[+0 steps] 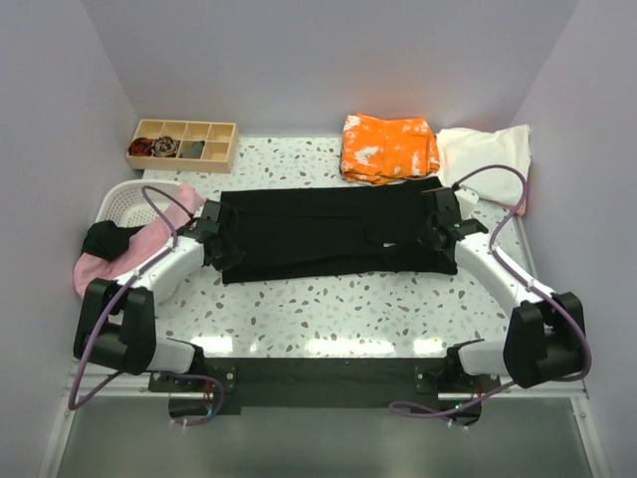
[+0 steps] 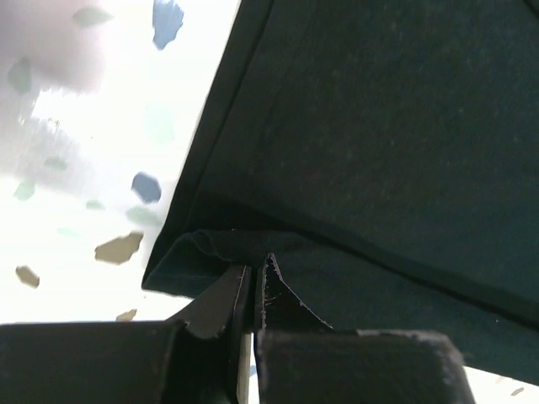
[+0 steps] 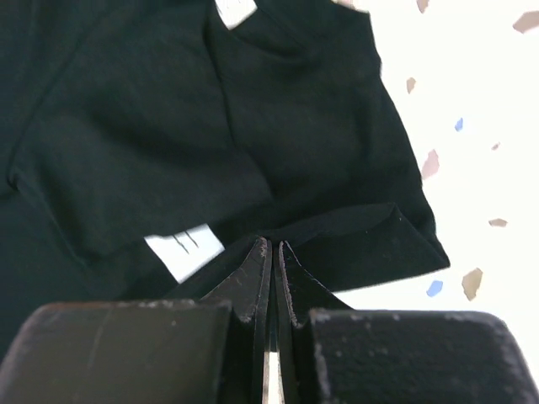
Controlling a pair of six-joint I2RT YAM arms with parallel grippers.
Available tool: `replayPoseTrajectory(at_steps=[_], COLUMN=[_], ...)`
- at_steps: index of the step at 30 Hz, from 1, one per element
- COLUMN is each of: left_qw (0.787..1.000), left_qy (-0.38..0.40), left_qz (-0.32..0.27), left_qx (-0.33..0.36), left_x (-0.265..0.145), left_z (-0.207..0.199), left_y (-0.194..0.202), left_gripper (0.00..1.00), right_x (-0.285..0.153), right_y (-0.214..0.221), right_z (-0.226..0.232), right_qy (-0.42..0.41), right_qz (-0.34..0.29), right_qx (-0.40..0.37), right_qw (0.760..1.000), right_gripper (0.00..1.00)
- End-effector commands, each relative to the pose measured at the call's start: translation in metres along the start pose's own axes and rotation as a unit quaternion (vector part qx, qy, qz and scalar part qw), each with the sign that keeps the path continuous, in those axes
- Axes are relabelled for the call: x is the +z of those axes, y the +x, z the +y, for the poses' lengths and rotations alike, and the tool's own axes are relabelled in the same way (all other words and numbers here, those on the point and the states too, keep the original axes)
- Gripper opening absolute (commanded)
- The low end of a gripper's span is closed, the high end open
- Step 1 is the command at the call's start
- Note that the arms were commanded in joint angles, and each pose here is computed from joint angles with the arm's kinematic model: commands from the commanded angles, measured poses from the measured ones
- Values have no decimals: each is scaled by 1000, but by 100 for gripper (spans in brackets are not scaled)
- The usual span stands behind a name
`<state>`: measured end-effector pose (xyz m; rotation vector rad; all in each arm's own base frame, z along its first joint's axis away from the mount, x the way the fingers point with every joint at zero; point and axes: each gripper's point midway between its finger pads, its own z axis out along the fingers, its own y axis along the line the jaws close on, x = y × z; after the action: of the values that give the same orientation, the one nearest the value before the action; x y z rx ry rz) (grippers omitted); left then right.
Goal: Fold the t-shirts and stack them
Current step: Fold the other side of the tshirt into a rectangle
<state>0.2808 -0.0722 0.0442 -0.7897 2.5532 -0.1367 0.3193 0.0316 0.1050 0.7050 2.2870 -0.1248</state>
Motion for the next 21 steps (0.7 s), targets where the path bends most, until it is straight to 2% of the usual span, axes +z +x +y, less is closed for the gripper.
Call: replayPoseTrajectory(at_steps=[1,3,4,5,6,7,10,12,13,18,21], left_qw=[999,999,999,999,999,999,998,995,994,986,984], left_qy=[26,29,30,28,26,25,16,11,12,32,67], left_qz=[-40,-39,-38,-38,-38,-41,-68,-99,-110,-160,-160], left_qx=[4,3,3,3,4,7,6,5,13,22,32], left_x=[6,13,16,19,22,24,23,14,10,-17,-27], left_z=[-19,-23,-24,-24,-27,-27,-31,-36,-38,-48,-63], left_y=[-33,-37,-40,-43,-47,-52,-73,-93,-100,-126,-130], left_gripper=[0,2,10,14,17,36,57,60,61,63,63], right_x=[11,23,27,35,37,39,36,27,24,15,12], right_y=[-37,-35,-36,-39,-41,-44,-66,-84,-88,-85,-72], right_z=[26,30,31,34,35,36,32,26,24,11,7], right_qy=[-23,-14,-9,-3,-1,3,27,43,48,59,50], right_qz=[-39,-28,-26,-23,-22,-25,-56,-86,-93,-94,-81], right_qx=[12,1,-3,-11,-17,-23,-38,-42,-45,-50,-38], right_qw=[999,1000,1000,1000,1000,999,997,995,994,993,995], right_gripper=[0,7,11,13,20,25,51,66,68,71,72])
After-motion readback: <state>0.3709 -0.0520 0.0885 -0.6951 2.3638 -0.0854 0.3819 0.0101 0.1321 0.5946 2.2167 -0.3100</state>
